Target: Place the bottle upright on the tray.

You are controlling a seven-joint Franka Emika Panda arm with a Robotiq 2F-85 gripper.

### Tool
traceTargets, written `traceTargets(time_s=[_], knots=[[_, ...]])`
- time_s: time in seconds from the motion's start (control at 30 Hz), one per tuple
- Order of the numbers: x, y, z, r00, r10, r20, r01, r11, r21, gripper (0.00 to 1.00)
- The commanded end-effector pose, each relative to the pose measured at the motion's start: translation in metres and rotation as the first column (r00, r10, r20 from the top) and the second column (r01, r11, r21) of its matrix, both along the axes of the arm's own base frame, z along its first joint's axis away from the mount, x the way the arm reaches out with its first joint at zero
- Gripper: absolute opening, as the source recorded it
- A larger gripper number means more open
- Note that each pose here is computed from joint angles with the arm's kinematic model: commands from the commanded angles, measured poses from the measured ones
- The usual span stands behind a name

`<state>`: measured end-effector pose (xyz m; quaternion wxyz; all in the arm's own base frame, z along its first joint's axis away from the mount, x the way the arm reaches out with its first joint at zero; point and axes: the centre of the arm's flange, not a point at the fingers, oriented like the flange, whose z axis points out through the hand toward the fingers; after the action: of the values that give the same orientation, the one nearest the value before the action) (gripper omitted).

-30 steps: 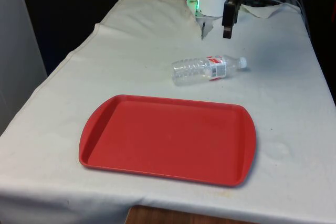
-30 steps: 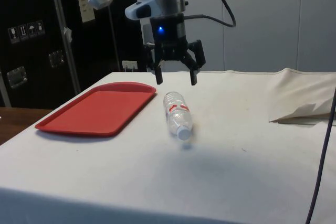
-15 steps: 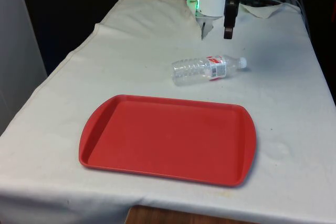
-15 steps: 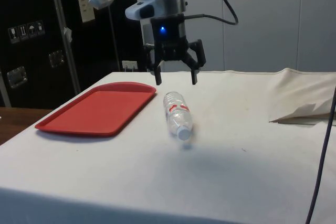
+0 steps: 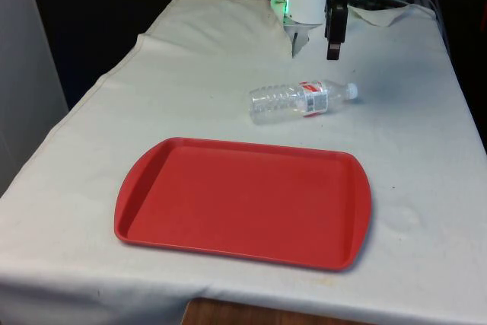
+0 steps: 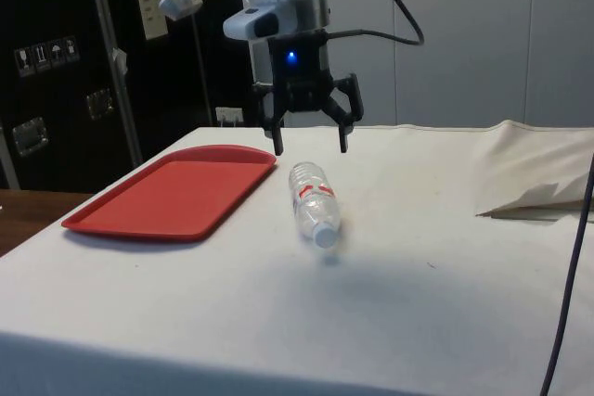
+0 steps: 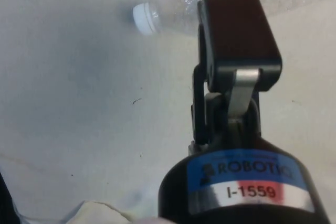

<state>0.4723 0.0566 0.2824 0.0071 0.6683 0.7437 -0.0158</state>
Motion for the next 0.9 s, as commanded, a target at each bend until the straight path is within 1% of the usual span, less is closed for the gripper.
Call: traceTargets(time_s=[0.0,0.03,0.13,0.23,0.27,0.3,0.33,0.37,0.47,0.5,0.57,0.6,0.63,0.8,0.83,0.87], knots=[[0.0,0.0,0.0,0.9999,0.014,0.001,-0.014,0.9999,0.0,1.0],[0.001,0.0,-0.001,0.9995,0.029,0.015,-0.029,0.9996,-0.005,1.0],[0.001,-0.001,-0.002,0.9987,0.049,0.015,-0.049,0.9988,-0.005,1.0],[0.001,-0.001,-0.003,0.9973,0.072,0.014,-0.072,0.9974,-0.006,1.0],[0.001,-0.001,-0.004,0.9967,0.08,0.015,-0.08,0.9968,-0.006,1.0],[0.001,0.0,-0.004,0.9953,0.096,0.015,-0.096,0.9954,-0.007,1.0],[0.001,0.0,-0.004,0.9966,0.082,0.001,-0.082,0.9966,0.001,1.0],[0.001,0.0,-0.005,0.9946,0.103,0.015,-0.103,0.9947,-0.007,1.0],[0.002,0.0,-0.007,0.992,0.125,0.016,-0.125,0.9921,-0.007,1.0],[0.002,0.0,-0.008,0.9901,0.139,0.017,-0.139,0.9903,-0.007,1.0],[0.003,0.0,-0.01,0.9881,0.153,0.017,-0.153,0.9882,-0.007,1.0],[0.001,0.0,-0.009,0.9898,0.142,0.002,-0.142,0.9898,0.002,1.0],[0.003,0.0,-0.011,0.9871,0.159,0.017,-0.159,0.9872,-0.007,1.0],[0.004,0.0,-0.015,0.9811,0.193,0.018,-0.193,0.9813,-0.008,1.0],[0.004,0.0,-0.016,0.9783,0.206,0.02,-0.206,0.9785,-0.009,1.0],[0.004,0.0,-0.017,0.9768,0.213,0.019,-0.213,0.977,-0.009,1.0]])
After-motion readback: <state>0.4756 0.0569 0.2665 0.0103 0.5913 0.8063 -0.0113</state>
